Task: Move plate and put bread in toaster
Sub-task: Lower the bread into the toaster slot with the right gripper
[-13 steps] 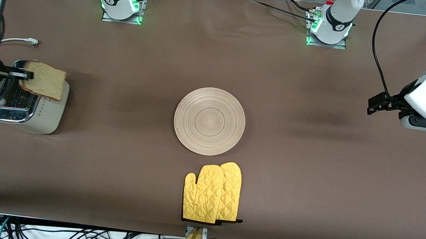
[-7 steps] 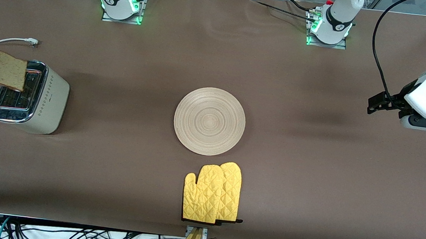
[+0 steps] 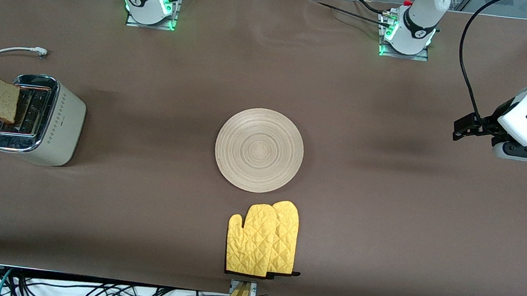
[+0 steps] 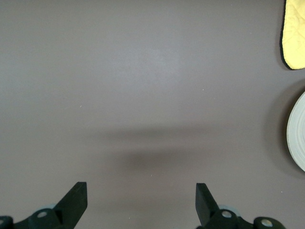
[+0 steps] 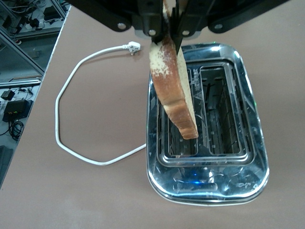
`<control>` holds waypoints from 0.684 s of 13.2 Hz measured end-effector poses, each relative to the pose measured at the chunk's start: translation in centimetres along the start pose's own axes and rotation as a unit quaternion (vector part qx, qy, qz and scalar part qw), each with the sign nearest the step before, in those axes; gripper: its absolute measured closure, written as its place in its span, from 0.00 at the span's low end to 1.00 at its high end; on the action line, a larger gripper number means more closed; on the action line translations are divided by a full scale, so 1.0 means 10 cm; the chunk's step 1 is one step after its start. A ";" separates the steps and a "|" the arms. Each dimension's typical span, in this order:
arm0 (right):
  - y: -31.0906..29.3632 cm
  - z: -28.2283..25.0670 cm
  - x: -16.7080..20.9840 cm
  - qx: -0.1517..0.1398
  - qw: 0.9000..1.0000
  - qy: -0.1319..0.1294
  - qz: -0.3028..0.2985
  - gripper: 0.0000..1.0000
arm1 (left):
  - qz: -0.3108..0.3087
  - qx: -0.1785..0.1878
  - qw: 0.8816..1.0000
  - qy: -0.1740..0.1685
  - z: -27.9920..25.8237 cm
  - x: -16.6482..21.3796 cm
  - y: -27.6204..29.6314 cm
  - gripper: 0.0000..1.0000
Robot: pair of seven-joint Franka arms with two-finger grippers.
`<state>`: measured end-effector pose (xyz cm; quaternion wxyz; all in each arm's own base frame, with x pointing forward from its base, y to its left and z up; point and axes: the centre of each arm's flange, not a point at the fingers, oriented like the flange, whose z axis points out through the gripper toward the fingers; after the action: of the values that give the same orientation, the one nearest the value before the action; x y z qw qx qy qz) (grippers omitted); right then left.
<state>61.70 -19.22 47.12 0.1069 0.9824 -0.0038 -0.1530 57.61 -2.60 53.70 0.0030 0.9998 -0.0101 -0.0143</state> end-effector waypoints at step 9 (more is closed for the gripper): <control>-0.02 0.20 0.24 -0.022 1.000 0.013 -0.002 0.91 | 0.004 0.000 1.000 0.000 0.00 0.00 0.05 0.00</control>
<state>63.36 -19.52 44.45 0.1279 0.9818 0.0025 -0.1402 57.59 -3.05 53.70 0.0031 0.9998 -0.0140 -0.0144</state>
